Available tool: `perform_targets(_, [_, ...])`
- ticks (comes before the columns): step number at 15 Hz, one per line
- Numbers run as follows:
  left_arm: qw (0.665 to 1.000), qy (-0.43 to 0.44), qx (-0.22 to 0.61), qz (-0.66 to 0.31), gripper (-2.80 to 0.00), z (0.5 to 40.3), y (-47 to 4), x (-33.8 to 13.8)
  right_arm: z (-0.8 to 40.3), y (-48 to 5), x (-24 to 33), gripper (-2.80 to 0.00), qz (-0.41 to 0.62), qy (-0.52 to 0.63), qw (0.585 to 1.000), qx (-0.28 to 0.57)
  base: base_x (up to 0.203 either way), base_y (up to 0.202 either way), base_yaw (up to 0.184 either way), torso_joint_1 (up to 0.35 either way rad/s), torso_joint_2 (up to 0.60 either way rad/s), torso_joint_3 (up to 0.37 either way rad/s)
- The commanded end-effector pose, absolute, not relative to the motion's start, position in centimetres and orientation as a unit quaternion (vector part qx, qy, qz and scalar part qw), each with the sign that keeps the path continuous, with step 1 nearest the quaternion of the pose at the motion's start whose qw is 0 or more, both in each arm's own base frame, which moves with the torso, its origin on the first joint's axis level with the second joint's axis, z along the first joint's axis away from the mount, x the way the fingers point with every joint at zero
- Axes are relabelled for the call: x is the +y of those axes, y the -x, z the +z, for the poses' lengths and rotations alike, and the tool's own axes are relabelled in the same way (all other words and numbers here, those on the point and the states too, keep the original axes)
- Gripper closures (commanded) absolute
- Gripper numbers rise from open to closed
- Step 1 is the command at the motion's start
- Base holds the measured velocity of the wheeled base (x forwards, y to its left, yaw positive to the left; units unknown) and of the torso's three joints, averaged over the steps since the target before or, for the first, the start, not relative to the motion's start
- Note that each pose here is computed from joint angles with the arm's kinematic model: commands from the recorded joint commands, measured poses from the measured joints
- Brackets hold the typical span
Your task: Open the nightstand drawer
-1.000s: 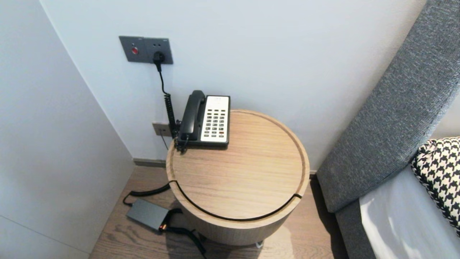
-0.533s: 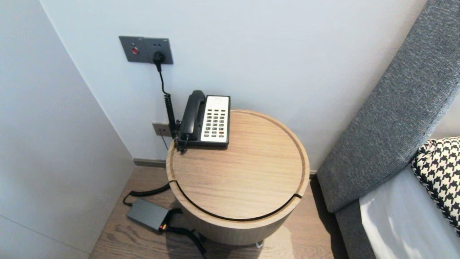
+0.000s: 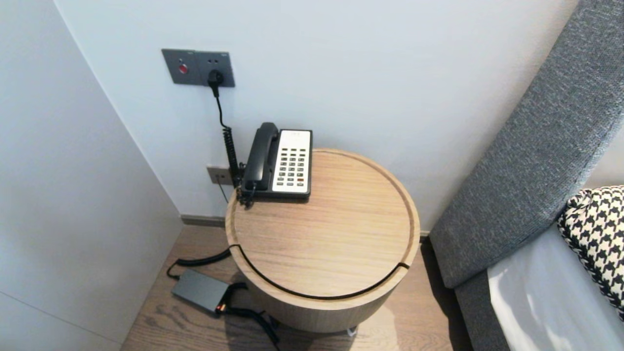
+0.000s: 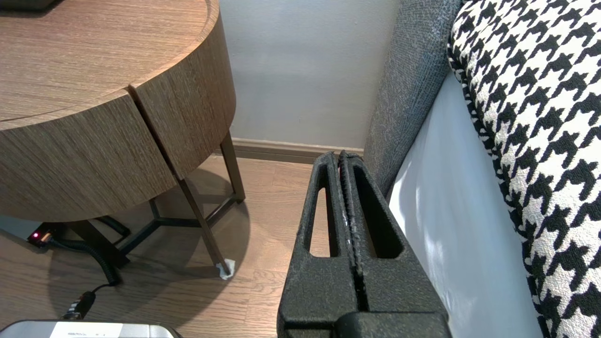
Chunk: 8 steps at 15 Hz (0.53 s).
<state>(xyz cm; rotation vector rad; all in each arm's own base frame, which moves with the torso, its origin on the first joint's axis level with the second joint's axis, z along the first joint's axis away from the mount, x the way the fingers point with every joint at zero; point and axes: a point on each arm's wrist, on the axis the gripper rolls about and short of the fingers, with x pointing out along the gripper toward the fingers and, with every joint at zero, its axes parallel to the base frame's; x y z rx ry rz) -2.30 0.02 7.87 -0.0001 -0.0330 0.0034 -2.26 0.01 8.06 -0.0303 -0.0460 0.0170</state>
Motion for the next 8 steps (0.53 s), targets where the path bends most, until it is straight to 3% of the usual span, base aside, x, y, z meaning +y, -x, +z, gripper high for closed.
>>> perform_targets(1, [1.000,0.000,-0.012,0.002,0.00,7.62,2.23,0.02,7.44,2.06,0.01,0.00,0.009,0.015,1.000,-0.010,0.000,0.000,0.000,0.000,0.00,0.000])
perform_targets(8, [1.000,0.000,-0.012,0.002,0.00,7.62,2.23,0.02,7.42,2.07,-0.01,0.00,0.007,-0.002,1.000,-0.010,0.000,0.000,0.000,0.000,0.00,0.000])
